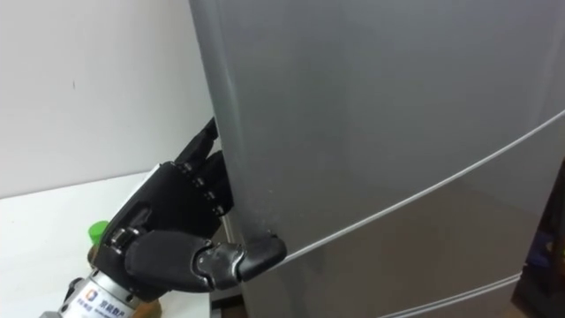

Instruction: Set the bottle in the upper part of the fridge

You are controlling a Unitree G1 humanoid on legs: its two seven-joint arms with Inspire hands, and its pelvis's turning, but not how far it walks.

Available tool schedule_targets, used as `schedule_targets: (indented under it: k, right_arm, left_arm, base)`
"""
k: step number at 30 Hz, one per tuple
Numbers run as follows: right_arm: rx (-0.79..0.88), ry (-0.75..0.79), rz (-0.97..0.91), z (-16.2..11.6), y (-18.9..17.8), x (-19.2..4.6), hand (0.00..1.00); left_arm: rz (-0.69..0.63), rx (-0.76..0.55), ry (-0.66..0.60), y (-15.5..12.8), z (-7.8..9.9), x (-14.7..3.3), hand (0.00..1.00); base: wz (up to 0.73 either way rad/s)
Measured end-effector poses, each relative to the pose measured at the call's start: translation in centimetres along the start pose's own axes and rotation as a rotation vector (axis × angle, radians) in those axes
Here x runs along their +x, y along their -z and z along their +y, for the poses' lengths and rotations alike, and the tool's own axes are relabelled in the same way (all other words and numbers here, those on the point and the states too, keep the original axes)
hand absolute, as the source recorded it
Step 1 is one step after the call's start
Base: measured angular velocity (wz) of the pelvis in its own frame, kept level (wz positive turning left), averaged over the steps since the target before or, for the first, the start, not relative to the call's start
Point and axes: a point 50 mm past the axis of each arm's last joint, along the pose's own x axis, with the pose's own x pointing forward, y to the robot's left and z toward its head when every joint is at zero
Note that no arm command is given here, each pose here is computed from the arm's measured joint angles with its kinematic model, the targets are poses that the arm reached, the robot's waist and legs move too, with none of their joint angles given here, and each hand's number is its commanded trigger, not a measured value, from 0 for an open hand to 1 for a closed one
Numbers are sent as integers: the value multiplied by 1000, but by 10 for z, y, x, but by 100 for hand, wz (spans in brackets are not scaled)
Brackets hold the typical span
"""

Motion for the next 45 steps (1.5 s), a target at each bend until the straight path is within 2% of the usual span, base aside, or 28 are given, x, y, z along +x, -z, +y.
schedule_targets:
  k: [45]
  right_arm:
    - [36, 18, -5, -2, 0, 2, 0]
  left_arm:
    - [-19, -40, 53, 12, -4, -6, 0]
  base:
    - [-2]
